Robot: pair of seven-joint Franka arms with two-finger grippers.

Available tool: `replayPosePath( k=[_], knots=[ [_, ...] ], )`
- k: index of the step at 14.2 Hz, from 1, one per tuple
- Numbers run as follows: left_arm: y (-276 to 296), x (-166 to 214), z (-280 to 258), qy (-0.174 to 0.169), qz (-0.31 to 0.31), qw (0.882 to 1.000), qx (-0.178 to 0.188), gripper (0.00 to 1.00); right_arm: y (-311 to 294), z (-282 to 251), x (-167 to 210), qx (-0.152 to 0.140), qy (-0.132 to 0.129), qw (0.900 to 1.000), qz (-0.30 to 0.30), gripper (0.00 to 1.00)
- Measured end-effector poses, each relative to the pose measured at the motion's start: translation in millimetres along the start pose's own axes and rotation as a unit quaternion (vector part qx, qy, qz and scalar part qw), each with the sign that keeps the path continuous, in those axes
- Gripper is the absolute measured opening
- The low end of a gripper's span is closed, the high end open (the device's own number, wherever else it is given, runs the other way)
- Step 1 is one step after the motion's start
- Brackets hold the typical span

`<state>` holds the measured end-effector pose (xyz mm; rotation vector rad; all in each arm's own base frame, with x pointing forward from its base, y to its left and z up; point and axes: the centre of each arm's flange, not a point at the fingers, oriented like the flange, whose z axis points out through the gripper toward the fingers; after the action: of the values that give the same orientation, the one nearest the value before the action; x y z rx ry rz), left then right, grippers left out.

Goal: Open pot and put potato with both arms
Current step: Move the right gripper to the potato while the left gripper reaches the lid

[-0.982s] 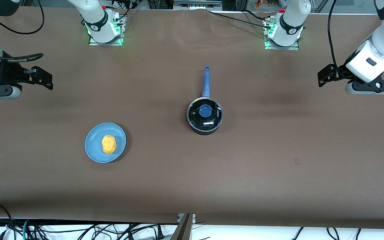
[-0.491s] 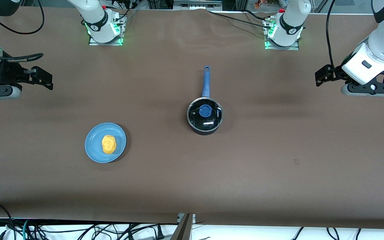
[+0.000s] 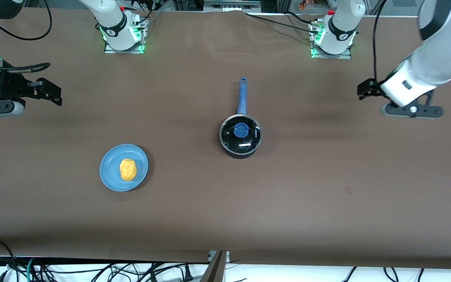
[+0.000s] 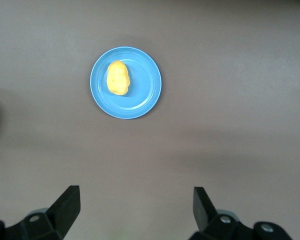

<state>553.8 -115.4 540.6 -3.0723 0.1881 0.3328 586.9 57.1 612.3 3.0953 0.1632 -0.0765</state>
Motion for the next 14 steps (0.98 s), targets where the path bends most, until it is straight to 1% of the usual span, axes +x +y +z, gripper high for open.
replayPosePath(
  k=[2,3,4,6,7,10,14],
  knots=[
    [55,15,22,-0.018,0.019,1.000,-0.009,1.00,1,1,0,0.000,-0.001,1.000,0.001,1.00],
    [89,24,36,-0.022,0.013,1.000,-0.011,1.00,1,4,2,0.000,-0.002,1.000,0.001,1.00],
    [125,33,50,-0.020,0.007,1.000,-0.013,1.00,1,8,5,0.000,-0.002,1.000,0.001,1.00],
    [193,46,81,-0.016,0.007,0.999,-0.037,1.00,0,19,13,-0.001,0.002,1.000,-0.001,1.00],
    [220,53,97,-0.008,-0.001,0.999,-0.046,1.00,-2,30,20,-0.001,0.006,1.000,-0.003,1.00],
    [272,74,142,0.028,-0.025,0.997,-0.067,1.00,-15,87,44,0.001,0.020,1.000,-0.014,1.00],
    [328,79,208,0.035,-0.038,0.996,-0.074,1.00,-27,180,83,0.004,0.025,0.999,-0.025,1.00]
  ],
)
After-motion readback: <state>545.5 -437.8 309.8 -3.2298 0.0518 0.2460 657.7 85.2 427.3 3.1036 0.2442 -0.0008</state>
